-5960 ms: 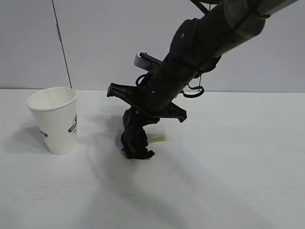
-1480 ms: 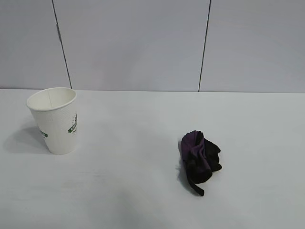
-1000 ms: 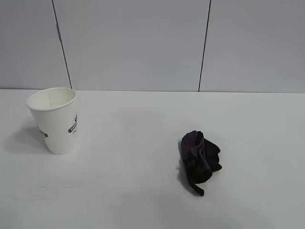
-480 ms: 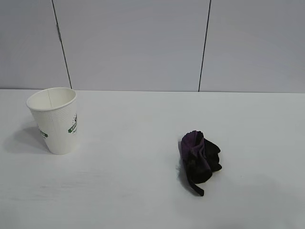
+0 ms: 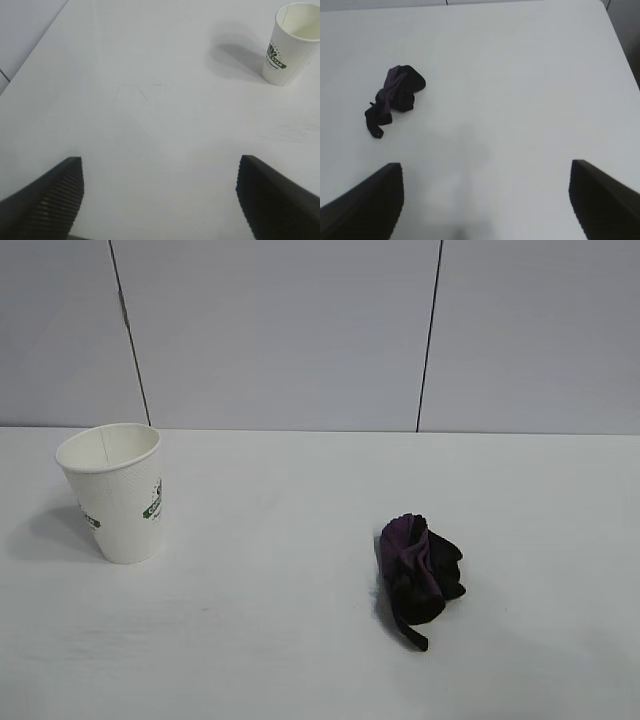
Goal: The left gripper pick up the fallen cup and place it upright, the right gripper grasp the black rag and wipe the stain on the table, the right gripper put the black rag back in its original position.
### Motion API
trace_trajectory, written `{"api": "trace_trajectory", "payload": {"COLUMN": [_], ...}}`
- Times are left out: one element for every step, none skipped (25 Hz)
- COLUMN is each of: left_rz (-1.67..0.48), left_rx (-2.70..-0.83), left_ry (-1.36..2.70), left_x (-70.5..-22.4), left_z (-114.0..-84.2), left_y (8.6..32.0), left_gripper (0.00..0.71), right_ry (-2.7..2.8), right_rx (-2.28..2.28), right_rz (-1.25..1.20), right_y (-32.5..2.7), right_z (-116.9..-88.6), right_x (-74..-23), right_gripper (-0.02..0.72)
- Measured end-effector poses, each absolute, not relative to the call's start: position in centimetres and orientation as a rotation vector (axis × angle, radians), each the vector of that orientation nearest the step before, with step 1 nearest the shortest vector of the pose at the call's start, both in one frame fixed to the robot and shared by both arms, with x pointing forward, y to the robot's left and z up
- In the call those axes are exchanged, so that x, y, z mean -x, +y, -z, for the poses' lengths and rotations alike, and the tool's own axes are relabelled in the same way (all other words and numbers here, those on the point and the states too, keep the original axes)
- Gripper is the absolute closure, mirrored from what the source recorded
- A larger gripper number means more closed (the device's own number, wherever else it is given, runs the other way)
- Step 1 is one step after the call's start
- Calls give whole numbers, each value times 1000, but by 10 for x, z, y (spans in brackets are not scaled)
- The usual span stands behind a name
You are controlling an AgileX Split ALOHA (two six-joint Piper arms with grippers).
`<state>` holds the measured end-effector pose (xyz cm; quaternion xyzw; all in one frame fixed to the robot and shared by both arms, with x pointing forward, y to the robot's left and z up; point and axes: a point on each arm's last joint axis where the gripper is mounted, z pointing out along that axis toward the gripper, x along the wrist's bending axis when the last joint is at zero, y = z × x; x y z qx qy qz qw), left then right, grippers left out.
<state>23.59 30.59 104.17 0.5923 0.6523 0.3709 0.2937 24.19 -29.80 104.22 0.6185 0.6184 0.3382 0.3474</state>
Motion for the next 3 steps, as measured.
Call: {"api": "trace_trajectory", "payload": {"left_rz": [-988,-988,-988], "left_rx": [-1577,-1577,-1577], "left_ry": [1737,1737,1737], "left_x": [-236,-236,-236], "left_z": [-1042,-1042,-1042], "left_y": [306,306,306], "left_gripper": [110,110,110], "right_ry": [1604,1603,1604], "right_rx": [-1604,-1605,-1606], "right_rz": [-877,-878,-877], "right_y": [-298,-298,-298], "right_z": [-1042,-1042,-1042], "right_x": [-242,-242,-242], "right_gripper": [81,81,81]}}
